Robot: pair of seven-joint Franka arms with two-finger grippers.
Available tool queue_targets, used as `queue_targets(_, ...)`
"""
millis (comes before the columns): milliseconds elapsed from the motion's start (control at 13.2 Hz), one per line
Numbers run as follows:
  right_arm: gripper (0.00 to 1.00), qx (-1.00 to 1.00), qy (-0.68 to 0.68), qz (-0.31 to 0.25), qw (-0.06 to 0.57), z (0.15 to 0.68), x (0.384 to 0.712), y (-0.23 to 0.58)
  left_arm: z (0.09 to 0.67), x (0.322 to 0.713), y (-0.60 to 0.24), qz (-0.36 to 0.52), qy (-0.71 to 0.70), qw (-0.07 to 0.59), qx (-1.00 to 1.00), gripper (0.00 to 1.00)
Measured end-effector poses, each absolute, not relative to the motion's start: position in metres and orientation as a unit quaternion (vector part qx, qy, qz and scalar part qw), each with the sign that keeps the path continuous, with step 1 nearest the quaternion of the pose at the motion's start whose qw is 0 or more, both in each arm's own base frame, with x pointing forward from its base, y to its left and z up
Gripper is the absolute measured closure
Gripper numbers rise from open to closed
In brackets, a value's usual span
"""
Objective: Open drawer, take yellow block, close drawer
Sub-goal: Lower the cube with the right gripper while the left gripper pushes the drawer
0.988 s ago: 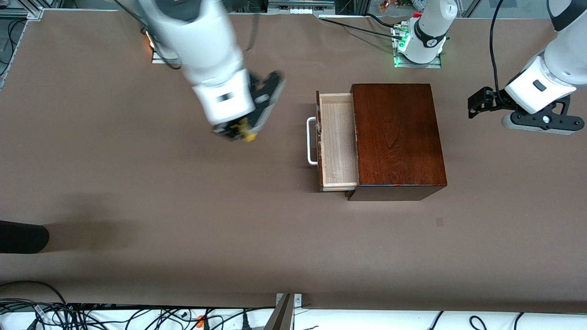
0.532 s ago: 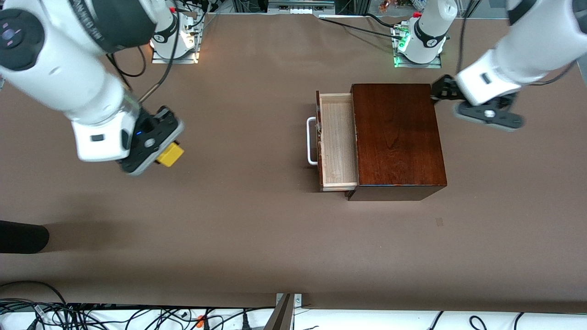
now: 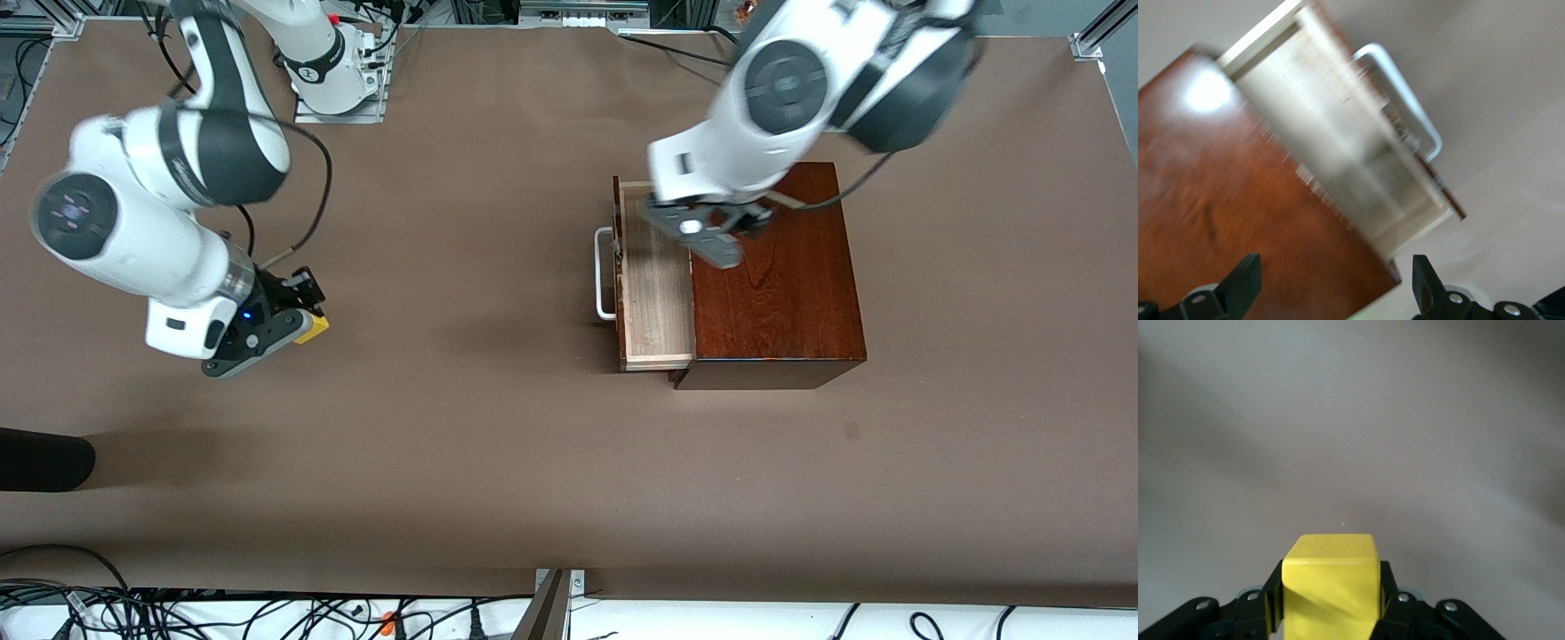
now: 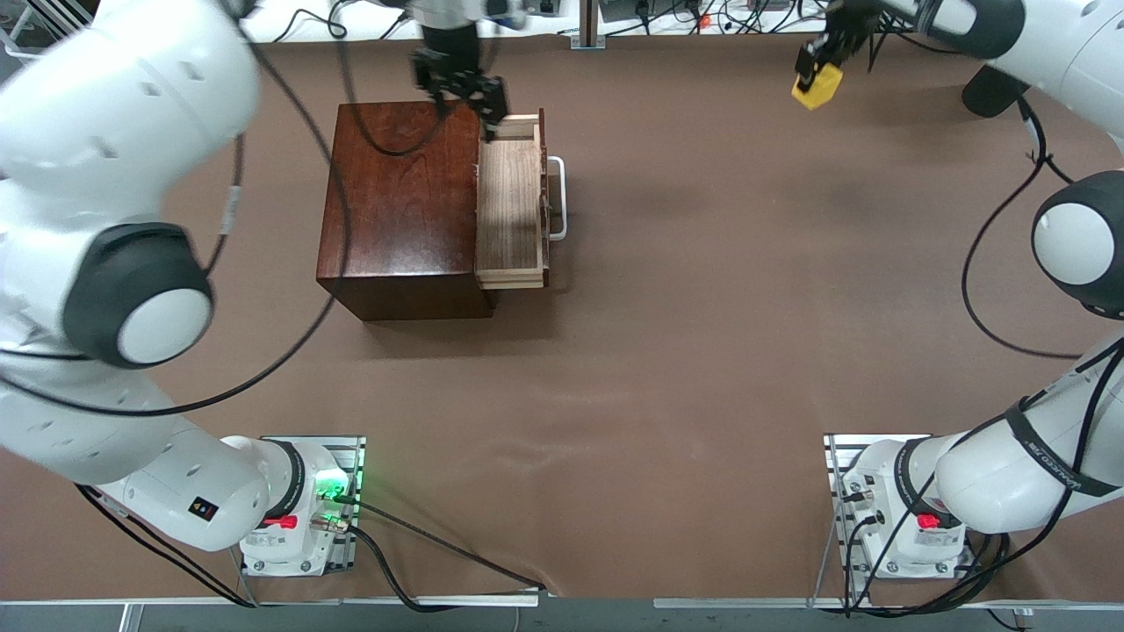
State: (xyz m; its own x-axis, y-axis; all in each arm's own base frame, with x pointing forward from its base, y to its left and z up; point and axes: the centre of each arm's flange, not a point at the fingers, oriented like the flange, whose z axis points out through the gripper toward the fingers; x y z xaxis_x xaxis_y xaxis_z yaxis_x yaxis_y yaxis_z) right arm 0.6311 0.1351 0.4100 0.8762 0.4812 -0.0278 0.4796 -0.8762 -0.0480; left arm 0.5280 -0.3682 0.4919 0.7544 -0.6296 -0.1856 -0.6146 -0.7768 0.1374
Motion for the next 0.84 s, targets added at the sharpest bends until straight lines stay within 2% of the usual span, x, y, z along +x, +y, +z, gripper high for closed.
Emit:
queue_targets(304,0.44,-0.984,-0.178,-0.002,0.012,0.314,0.603,0.111,0.447,0.54,-0.417,-0.071,-0.445,0.077,0.89,0.0)
queue_targets(456,0.44,-0.99,-0.14,-0.002,0.01,0.288,0.593,0.107,0.425,0.538,-0.442,-0.047,-0.499,0.084,0.861,0.0)
queue_targets(836,0.44,-0.997,-0.075,-0.021,0.012,0.233,0.594,0.128,0.379,0.534,-0.476,-0.013,-0.615,0.096,0.782,0.0)
